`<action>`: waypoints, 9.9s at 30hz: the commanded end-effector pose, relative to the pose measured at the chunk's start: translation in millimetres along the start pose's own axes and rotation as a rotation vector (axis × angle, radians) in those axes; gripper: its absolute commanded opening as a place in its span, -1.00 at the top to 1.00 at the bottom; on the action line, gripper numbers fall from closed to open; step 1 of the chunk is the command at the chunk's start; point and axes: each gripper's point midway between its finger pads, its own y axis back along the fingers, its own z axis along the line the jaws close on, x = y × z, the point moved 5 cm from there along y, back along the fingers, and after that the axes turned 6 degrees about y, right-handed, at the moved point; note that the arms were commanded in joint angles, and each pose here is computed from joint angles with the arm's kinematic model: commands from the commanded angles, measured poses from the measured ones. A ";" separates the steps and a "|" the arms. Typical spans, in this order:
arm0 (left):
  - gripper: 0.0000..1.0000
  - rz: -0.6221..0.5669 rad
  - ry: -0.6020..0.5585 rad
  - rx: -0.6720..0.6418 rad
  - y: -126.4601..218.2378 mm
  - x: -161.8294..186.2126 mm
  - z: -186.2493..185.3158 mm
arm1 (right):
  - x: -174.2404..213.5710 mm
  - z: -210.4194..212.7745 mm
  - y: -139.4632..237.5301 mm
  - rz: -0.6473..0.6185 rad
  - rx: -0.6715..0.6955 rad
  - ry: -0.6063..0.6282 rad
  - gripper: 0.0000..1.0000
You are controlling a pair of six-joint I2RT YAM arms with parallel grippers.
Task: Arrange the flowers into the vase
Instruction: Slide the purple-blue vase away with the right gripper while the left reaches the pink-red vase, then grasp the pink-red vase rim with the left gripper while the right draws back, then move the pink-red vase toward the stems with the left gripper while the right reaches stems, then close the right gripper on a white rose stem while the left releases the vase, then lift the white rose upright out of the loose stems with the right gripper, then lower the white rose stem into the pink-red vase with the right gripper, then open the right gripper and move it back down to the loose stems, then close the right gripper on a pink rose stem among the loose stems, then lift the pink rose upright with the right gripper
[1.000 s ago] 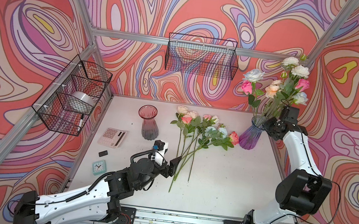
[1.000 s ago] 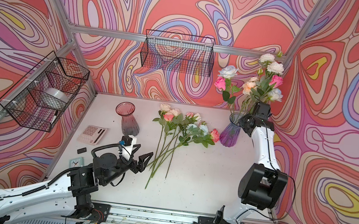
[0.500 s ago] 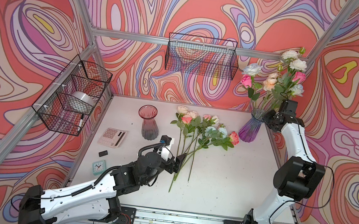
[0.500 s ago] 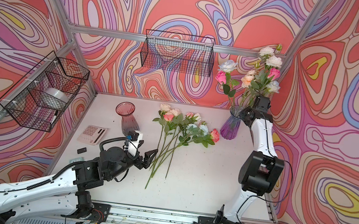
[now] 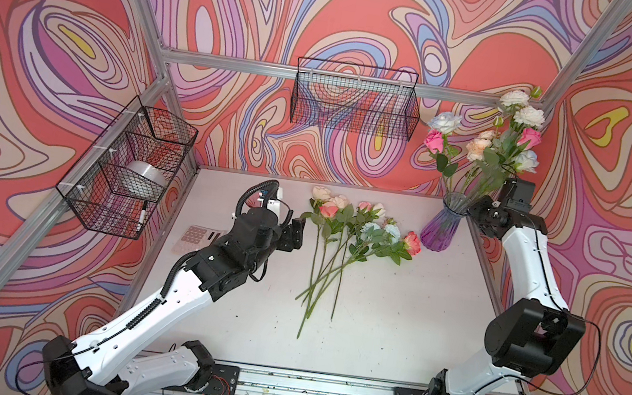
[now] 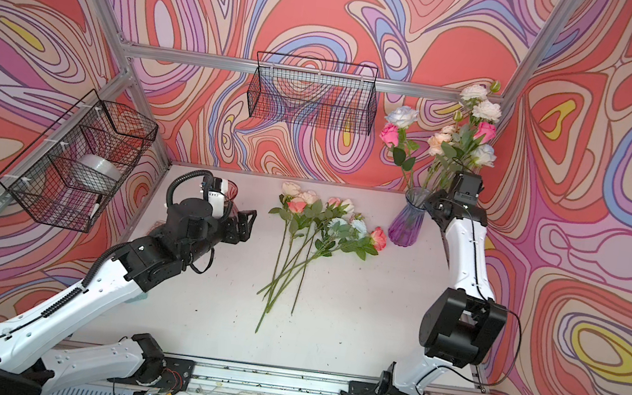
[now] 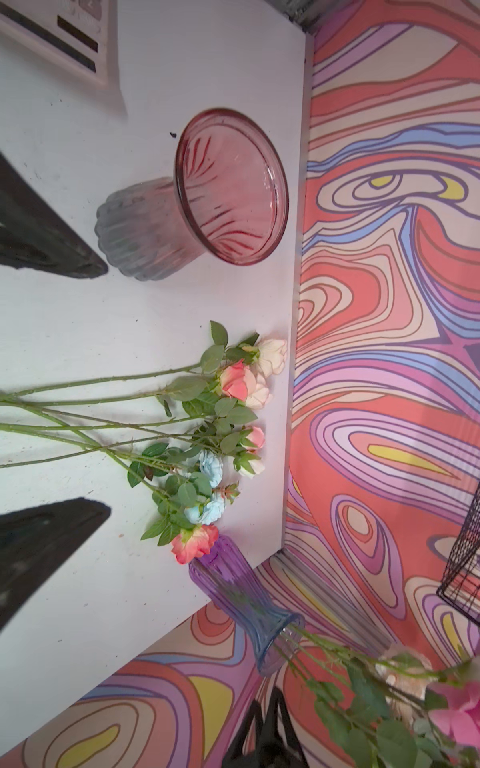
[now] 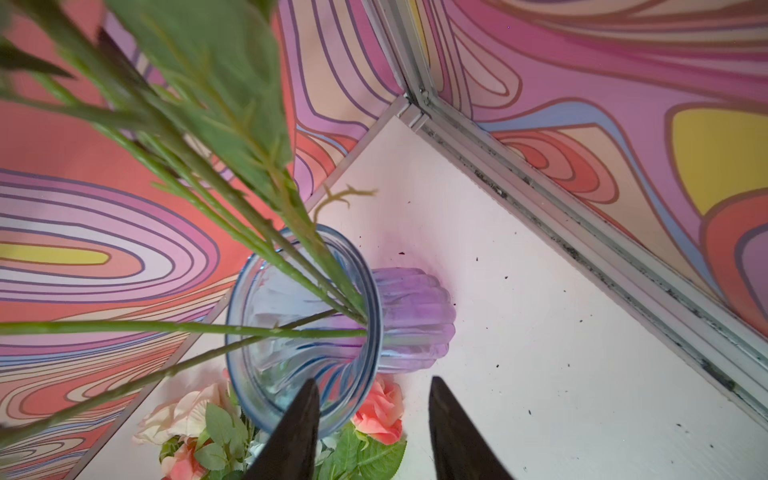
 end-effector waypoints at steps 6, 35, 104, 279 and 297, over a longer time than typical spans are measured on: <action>-0.70 0.114 0.030 -0.194 -4.3 -23.8 44.8 | 10.0 -9.1 26.3 -0.037 0.017 0.009 0.06; 0.55 0.573 0.233 -0.331 -135.5 -24.7 157.3 | 115.8 27.7 175.0 -0.040 -0.311 0.270 0.02; -0.32 0.696 0.179 0.018 -26.9 4.5 54.4 | 356.6 191.9 -49.3 0.503 -0.348 0.285 0.42; -0.60 0.060 0.154 0.693 46.9 -1.9 7.4 | 288.1 202.5 -26.7 0.242 -0.401 0.559 1.00; -0.76 -0.228 0.210 0.153 62.5 -15.6 75.9 | 264.7 227.0 163.7 -0.072 -0.956 0.531 1.00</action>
